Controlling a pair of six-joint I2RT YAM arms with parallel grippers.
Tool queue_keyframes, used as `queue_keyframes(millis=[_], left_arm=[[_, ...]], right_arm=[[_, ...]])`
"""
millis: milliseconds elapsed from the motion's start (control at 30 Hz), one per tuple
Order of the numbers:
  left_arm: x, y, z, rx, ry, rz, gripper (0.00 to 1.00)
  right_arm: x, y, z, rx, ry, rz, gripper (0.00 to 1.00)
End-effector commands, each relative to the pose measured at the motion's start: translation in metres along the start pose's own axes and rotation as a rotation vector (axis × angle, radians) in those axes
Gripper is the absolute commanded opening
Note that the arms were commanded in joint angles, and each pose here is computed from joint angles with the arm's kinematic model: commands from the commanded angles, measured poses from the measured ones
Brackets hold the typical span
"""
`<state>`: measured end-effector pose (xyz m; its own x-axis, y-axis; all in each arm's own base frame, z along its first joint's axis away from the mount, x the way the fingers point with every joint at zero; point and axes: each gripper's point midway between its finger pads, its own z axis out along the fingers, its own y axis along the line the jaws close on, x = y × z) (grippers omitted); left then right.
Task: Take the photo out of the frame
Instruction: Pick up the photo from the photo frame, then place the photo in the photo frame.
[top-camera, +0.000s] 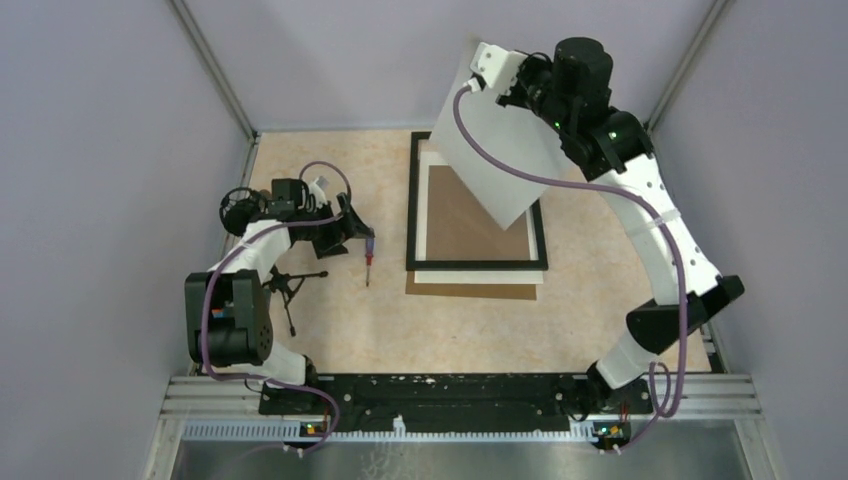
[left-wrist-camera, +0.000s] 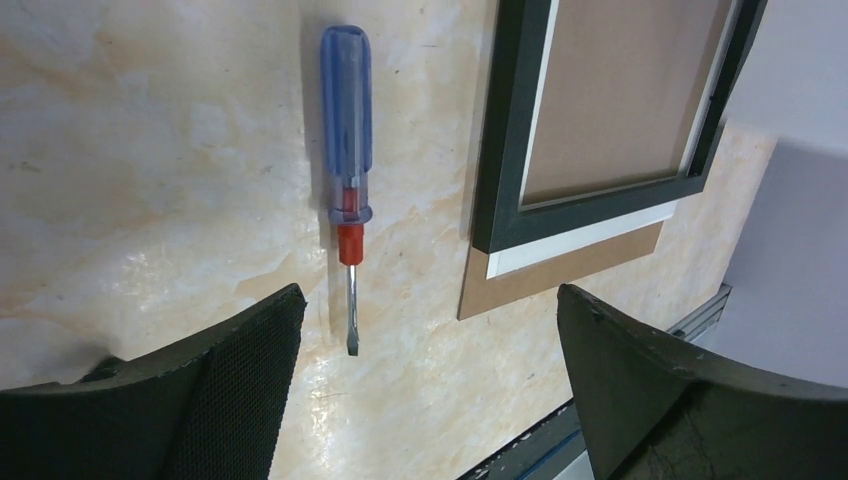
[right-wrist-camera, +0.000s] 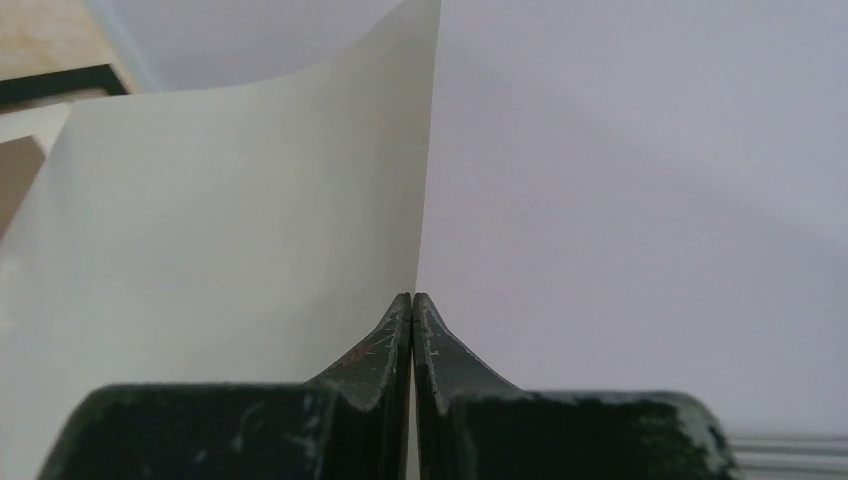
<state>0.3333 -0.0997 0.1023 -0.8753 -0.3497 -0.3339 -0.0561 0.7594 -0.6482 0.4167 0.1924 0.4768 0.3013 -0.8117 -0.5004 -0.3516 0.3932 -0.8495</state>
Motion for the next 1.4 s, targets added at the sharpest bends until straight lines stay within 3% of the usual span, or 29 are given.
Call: queue_keyframes(millis=[0, 100, 200, 367, 567, 800, 1367], left_arm=[[-0.021, -0.001, -0.014, 0.004, -0.064, 0.021, 0.99], [-0.024, 0.002, -0.019, -0.001, -0.086, 0.015, 0.99], [-0.025, 0.005, -0.023, 0.0, -0.103, 0.005, 0.99], [-0.025, 0.002, -0.031, 0.027, -0.124, 0.037, 0.99], [-0.027, -0.021, -0.039, 0.127, -0.121, 0.11, 0.99], [-0.039, -0.032, -0.043, 0.159, -0.14, 0.201, 0.99], [-0.031, -0.034, -0.034, 0.158, -0.101, 0.254, 0.99]], right_arm=[[-0.028, -0.063, 0.032, 0.224, -0.159, -0.092, 0.0], [-0.034, -0.075, 0.05, 0.261, -0.199, -0.102, 0.0], [-0.033, -0.059, 0.066, 0.22, -0.226, -0.097, 0.0], [-0.013, 0.039, 0.075, 0.021, -0.267, -0.091, 0.0], [0.025, 0.189, 0.066, -0.22, -0.262, -0.05, 0.0], [0.059, 0.294, 0.061, -0.314, -0.245, -0.022, 0.0], [0.05, 0.389, 0.029, -0.407, -0.399, -0.142, 0.0]])
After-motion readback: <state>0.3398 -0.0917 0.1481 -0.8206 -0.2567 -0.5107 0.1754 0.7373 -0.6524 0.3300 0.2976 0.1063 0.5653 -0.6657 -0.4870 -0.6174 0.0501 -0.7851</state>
